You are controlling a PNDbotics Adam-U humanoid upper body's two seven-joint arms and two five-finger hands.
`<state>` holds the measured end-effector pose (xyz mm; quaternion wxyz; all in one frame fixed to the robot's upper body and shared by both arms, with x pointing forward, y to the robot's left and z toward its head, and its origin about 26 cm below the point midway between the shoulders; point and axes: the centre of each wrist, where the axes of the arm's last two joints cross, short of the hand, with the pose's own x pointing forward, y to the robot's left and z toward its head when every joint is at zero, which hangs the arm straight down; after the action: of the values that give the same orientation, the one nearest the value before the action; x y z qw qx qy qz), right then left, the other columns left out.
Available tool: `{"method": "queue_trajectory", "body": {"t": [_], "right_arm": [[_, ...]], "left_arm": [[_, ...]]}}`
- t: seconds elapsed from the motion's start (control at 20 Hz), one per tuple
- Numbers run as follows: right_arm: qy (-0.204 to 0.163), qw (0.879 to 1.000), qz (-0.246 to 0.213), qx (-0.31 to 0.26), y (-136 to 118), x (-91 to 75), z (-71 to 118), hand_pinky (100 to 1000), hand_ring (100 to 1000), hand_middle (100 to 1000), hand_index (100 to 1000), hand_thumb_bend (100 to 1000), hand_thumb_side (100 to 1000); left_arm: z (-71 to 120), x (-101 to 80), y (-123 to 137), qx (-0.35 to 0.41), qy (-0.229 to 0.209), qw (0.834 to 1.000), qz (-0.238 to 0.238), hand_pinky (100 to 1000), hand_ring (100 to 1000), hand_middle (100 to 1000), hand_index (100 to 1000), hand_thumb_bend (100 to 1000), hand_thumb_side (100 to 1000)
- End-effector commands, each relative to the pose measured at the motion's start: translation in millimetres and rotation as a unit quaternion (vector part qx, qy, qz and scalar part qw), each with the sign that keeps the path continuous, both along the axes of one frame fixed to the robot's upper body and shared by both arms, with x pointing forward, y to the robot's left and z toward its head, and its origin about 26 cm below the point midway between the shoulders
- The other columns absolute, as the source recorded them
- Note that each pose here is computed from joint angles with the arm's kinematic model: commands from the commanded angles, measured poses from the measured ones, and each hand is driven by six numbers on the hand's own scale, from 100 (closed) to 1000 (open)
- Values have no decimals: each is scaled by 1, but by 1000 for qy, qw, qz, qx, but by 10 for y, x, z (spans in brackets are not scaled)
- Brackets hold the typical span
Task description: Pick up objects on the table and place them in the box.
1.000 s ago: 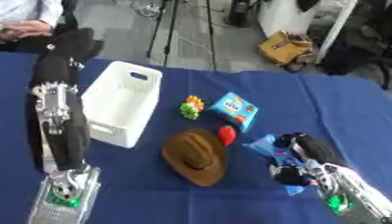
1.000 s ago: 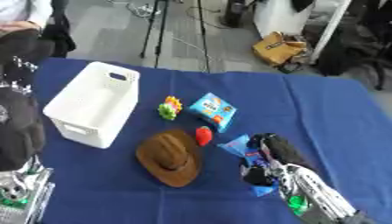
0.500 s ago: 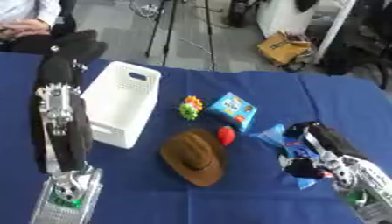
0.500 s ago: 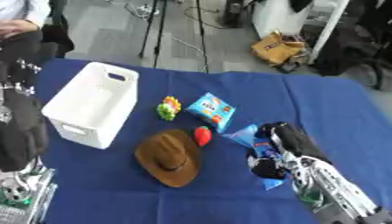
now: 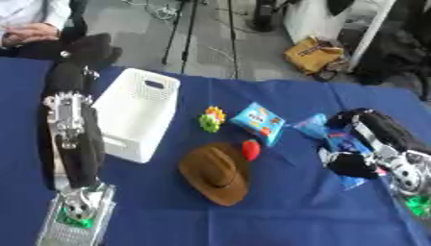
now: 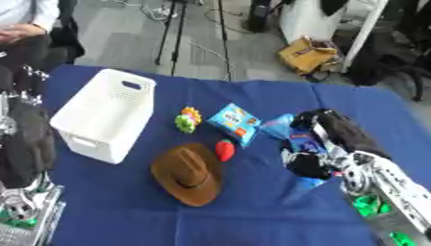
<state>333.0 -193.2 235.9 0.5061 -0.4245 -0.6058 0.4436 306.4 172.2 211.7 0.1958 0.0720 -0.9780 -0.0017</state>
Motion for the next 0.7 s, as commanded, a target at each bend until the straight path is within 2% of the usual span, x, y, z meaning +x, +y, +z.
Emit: {"method": "queue_trajectory", "body": {"t": [0.05,0.7], "right_arm": [[-34,999,-4,-16,-57,-52,231,271,580,528,612,100,258],[-71,997,-11,-40,-23,50,563,245,575,517,595,100,262]], "left_arm": [[57,-39,-31,-2,-11,1000,-10,802,727,728,720,100,1000],[98,-53,-144,0,-13,999,-39,802,727,730,720,100,1000]]}}
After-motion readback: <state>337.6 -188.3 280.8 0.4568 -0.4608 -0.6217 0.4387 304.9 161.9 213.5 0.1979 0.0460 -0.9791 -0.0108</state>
